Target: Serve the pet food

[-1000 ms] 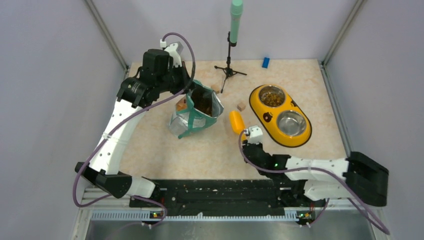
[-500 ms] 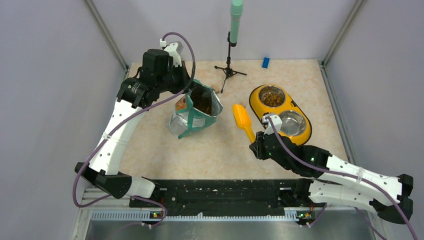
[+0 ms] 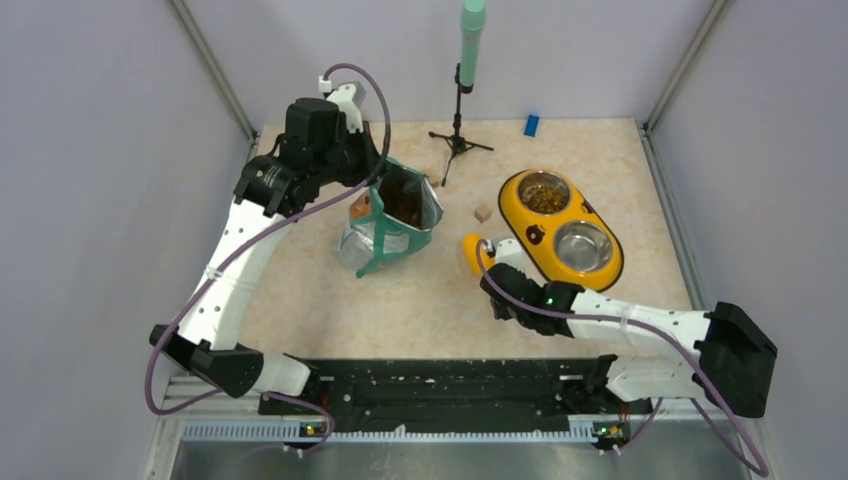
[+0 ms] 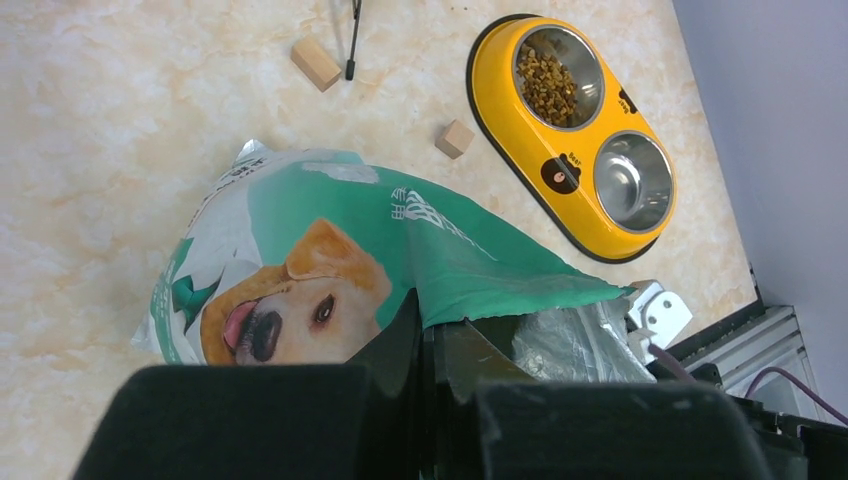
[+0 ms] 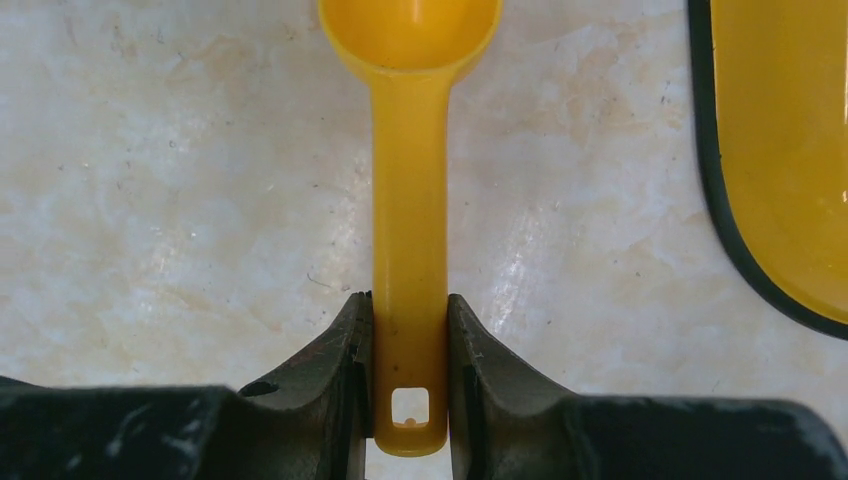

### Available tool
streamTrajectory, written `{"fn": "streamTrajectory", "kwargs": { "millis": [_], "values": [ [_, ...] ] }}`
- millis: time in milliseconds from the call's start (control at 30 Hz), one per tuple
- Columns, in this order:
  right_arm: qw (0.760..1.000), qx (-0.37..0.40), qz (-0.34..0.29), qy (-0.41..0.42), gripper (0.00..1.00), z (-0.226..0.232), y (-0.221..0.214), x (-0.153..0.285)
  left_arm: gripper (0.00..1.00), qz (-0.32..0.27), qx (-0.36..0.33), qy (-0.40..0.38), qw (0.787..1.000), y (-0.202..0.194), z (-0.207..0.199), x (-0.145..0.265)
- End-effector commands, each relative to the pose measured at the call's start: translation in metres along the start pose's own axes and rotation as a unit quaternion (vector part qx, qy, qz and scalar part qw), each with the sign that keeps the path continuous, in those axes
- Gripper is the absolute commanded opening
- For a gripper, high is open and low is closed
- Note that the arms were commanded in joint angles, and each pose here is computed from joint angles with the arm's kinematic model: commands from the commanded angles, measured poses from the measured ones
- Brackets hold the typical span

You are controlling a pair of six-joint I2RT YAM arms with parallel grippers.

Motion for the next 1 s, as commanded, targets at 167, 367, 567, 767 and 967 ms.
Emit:
{"fn": "streamTrajectory", "kwargs": {
  "millis": [167,367,567,767,967],
  "values": [
    [0.997,-0.031,0.002,0.070,0.00,-0.004,0.090,0.086,0.00,-0.099,-0.023,-0.019,0.995,0.038,-0.013,0.030],
    [0.991,-0.050,-0.015,0.125,0.00,-0.020,0.144,0.196,0.00,-0.098,-0.036,-0.028,0.994,0.037,-0.015,0.032],
    [0.962,-0.045,-0.045,0.266,0.00,-0.002,0.180,0.278,0.00,-0.091,-0.065,-0.051,0.992,0.033,-0.020,0.038],
    [0.930,-0.021,-0.048,0.363,0.00,0.020,0.187,0.305,0.00,-0.099,-0.069,-0.063,0.991,0.032,-0.023,0.043],
    [0.930,0.015,0.009,0.367,0.00,0.038,0.174,0.285,0.00,-0.103,-0.066,-0.060,0.991,0.032,-0.022,0.043]
  ]
}}
Point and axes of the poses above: each gripper's point midway between its finger pads, its own x axis back along the fingers, its own z axis along the line the jaws close on, y = z × x, the point moved 3 cm from there along x, back along the fingers
